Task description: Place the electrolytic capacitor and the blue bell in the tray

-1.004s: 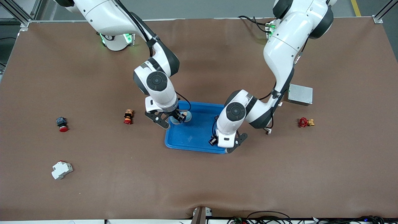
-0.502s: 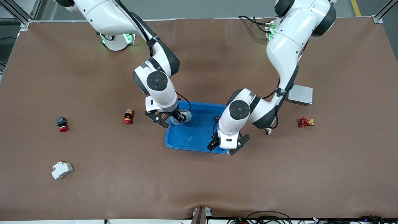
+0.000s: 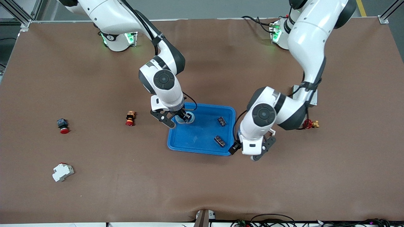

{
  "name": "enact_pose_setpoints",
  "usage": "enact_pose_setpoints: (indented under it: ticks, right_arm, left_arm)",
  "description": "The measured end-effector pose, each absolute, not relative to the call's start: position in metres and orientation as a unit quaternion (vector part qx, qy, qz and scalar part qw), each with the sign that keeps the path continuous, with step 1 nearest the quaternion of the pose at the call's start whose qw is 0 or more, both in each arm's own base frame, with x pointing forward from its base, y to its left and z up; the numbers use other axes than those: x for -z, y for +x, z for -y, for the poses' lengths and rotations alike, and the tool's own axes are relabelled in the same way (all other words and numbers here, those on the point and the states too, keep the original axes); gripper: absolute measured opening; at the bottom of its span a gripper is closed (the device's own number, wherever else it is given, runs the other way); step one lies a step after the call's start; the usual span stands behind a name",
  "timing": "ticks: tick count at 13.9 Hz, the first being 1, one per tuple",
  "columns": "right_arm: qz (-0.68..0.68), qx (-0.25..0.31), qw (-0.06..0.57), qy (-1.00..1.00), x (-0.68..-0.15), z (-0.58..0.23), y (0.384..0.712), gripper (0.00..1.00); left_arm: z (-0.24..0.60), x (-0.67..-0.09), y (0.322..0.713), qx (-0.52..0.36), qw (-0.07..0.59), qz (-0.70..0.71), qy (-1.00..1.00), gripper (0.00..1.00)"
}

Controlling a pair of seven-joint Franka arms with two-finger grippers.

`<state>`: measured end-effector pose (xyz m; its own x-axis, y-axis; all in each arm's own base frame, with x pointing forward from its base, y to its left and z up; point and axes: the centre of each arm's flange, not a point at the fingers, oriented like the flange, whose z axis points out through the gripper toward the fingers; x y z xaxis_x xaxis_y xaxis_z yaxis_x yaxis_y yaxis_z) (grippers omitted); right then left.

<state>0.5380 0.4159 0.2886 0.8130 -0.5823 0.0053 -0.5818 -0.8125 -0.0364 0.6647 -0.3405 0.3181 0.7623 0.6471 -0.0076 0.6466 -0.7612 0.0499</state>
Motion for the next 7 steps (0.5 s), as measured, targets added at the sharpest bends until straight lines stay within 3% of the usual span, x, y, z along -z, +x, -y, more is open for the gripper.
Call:
enact_pose_setpoints:
  ticks: [7]
  right_arm:
    - [-0.307, 0.008, 0.014, -0.952, -0.292, -0.423, 0.534, 0.63]
  left_arm:
    - [0.208, -0.364, 0.661, 0.024, -0.012, -0.139, 0.99, 1.0]
